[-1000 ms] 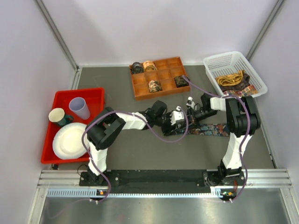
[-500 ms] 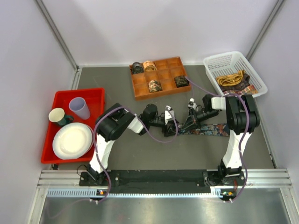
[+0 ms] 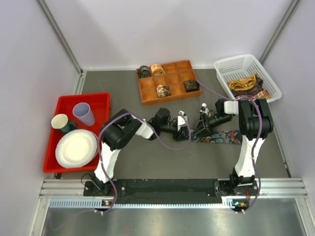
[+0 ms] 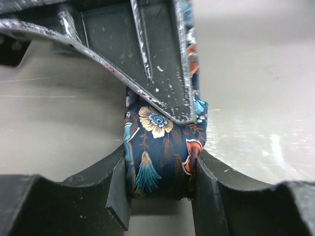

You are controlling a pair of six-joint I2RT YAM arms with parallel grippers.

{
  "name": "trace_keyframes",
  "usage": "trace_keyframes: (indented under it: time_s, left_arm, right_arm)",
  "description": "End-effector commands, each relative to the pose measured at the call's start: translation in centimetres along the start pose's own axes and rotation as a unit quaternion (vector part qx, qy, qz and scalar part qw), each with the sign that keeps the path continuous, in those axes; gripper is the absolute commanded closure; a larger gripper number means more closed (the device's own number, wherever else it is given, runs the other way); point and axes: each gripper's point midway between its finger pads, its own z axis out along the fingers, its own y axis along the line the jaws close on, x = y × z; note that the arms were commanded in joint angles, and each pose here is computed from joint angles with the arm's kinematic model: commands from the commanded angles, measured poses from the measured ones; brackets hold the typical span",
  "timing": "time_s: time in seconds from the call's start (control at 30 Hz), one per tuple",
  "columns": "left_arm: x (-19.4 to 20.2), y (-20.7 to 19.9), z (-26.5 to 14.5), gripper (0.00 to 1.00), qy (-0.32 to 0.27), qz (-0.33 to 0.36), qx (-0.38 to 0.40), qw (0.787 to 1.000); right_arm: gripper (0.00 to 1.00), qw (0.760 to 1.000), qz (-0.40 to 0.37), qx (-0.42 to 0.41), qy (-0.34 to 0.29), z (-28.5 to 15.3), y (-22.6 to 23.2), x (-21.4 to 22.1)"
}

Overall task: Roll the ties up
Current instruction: Roll the tie at the center of the board.

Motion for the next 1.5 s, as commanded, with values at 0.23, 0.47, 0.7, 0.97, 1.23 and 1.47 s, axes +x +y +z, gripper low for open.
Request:
trace_keyframes:
  time_s: [0.23,0.47,0.7,0.97,1.23,1.47]
  left_arm:
    - [10.8,-2.2,-5.8,0.82,0.343,-0.045,-0.065,0.936]
    - [10.4,-3.4,-6.0,0.79,0.393,-0.043,-0.045,0.918]
    - [10.4,-3.8,-5.9,0.72,0.411,-0.036,-0.037,0.91]
    - [7.4,-2.9,-3.7,0.34,0.268,-0.093,-0.022,0.959]
    - [3.7,-2.3,-0.7,0.15,0.053,-0.078,0.031,0.995]
    - [2.6,-1.8,0.6,0.25,-0.029,-0.066,0.033,0.997]
  right_arm:
    - [0.43,0.993,-0.097,0.021,-0.06,-2.6,1.2,-1.5]
    - [0.51,0.992,-0.109,0.022,-0.052,-1.1,1.0,-1.9]
    - [0.95,0.993,-0.101,0.053,-0.044,-0.4,-0.8,-2.0]
    - [1.0,0.99,-0.104,0.087,-0.042,-0.2,-2.7,-1.6]
    - [1.0,0.987,-0.109,0.108,-0.038,0.0,-4.0,-2.0]
    - [1.0,0.983,-0.09,0.15,-0.046,-0.4,-5.6,-2.4]
